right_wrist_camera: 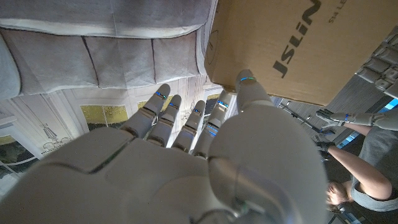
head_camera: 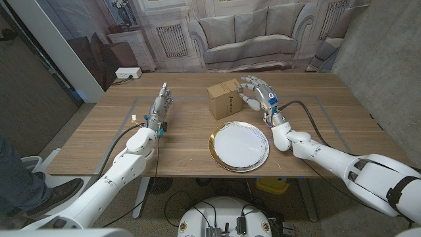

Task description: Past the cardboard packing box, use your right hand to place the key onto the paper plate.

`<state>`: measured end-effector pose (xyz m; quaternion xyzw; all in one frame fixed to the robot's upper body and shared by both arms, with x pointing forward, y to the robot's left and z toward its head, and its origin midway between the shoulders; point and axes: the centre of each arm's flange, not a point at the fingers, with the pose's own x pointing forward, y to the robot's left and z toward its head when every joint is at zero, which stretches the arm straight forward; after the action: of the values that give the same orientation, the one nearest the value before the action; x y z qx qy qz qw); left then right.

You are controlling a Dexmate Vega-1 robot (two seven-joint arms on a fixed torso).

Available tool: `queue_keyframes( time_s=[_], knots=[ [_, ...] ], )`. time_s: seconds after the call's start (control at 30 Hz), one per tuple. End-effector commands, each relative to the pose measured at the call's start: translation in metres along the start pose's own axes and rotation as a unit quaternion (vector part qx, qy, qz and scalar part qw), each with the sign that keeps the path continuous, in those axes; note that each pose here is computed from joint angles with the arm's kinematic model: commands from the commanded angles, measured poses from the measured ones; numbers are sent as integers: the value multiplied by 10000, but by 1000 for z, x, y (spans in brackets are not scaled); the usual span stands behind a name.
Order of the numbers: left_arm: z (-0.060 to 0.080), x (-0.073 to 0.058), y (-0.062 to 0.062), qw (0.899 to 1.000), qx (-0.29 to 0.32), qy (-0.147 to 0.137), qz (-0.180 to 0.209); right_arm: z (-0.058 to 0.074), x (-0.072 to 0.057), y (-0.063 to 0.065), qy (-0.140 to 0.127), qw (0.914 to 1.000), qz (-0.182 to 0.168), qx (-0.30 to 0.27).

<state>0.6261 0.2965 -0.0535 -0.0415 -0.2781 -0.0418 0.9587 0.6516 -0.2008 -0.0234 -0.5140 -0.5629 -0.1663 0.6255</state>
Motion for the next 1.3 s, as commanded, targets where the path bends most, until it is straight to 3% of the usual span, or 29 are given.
queue_keyframes(
  time_s=[0.03, 0.7, 1.3],
  knots=[
    [0, 0, 0, 10000, -13, 6, 16, -2, 2, 0, -7, 10000, -46, 37],
    [-3, 2, -1, 10000, -25, 32, 26, -5, 0, 2, 13, 9999, -90, 94],
    [-3, 5, -1, 10000, -35, 31, 38, -3, 6, -1, -38, 9997, -189, 121]
  ],
)
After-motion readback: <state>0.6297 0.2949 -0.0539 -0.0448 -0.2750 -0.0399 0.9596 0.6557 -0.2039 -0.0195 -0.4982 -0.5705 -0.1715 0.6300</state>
